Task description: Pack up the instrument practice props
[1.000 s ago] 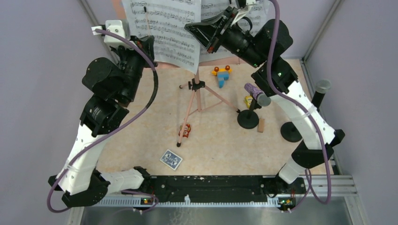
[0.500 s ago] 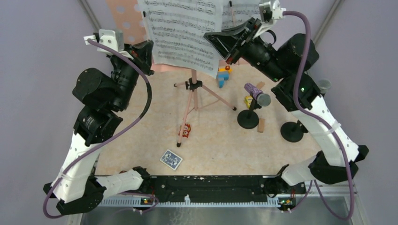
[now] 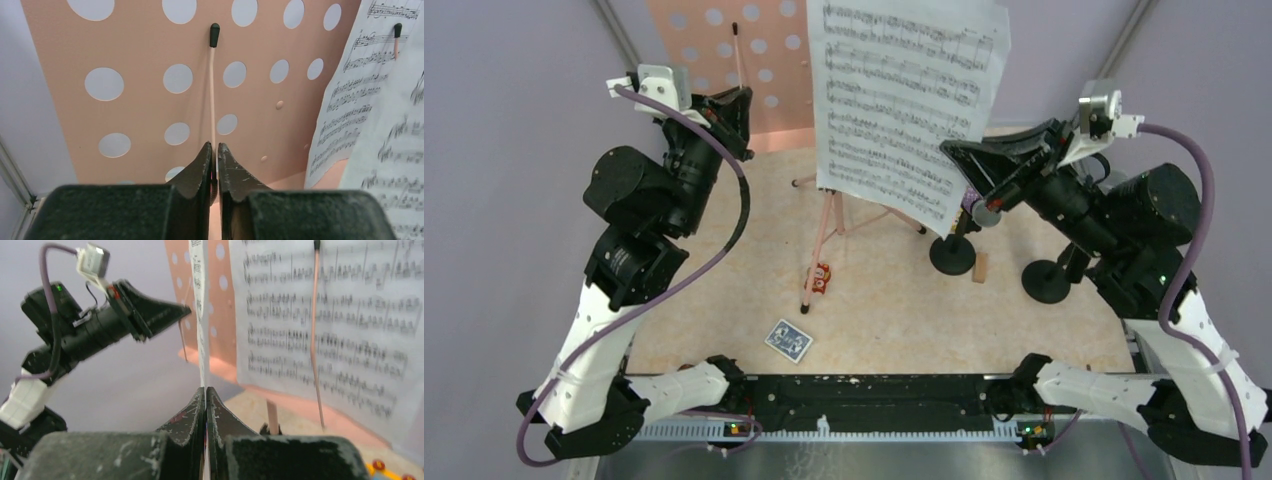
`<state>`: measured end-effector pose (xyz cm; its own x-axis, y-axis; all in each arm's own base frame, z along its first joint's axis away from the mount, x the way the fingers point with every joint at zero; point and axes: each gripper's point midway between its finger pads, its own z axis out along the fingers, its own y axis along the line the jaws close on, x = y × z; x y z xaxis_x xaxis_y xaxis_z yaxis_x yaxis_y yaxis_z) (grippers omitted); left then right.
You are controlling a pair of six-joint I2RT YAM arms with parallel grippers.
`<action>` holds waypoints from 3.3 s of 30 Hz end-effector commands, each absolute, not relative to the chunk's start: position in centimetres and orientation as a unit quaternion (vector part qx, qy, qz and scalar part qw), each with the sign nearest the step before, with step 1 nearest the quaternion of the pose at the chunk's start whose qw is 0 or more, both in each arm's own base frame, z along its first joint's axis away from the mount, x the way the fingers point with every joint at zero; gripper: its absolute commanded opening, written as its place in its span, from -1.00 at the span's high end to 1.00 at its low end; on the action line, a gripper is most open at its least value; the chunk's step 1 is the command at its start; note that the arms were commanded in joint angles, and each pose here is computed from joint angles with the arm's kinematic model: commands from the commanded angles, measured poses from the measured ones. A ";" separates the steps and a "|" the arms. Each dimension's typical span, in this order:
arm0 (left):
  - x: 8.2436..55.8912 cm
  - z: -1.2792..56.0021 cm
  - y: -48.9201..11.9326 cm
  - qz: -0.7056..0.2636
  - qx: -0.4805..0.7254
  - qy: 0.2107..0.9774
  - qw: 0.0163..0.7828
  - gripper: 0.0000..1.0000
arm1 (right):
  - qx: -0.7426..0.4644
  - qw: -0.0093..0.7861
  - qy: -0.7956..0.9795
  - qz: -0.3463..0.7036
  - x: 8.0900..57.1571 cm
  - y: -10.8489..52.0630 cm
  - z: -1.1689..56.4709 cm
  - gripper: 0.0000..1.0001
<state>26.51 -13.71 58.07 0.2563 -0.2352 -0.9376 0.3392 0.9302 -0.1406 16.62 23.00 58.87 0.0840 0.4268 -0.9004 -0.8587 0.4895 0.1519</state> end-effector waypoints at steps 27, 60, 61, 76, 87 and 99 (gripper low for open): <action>24.4 56.9 -11.0 -0.164 0.031 0.585 0.794 -0.84 | -0.253 0.480 0.650 0.532 13.3 28.2 37.0 1.00; 15.9 57.7 -3.1 -0.183 -0.026 0.568 0.802 -0.97 | -0.159 0.436 0.725 0.509 24.6 58.7 26.1 1.00; 16.0 57.4 -3.2 -0.182 -0.026 0.570 0.801 -0.98 | -0.137 0.435 0.736 0.500 25.4 59.0 25.0 1.00; 16.7 55.1 -3.8 -0.182 -0.025 0.596 0.782 -0.97 | 0.051 0.334 0.859 0.385 33.7 57.5 7.3 1.00; 16.0 54.6 -2.6 -0.174 -0.040 0.598 0.781 -0.97 | 0.005 0.347 0.866 0.358 33.8 57.9 8.9 -0.11; 15.3 54.8 -1.3 -0.157 -0.048 0.605 0.779 -0.98 | -0.091 0.472 0.849 0.219 31.5 55.6 15.6 -0.36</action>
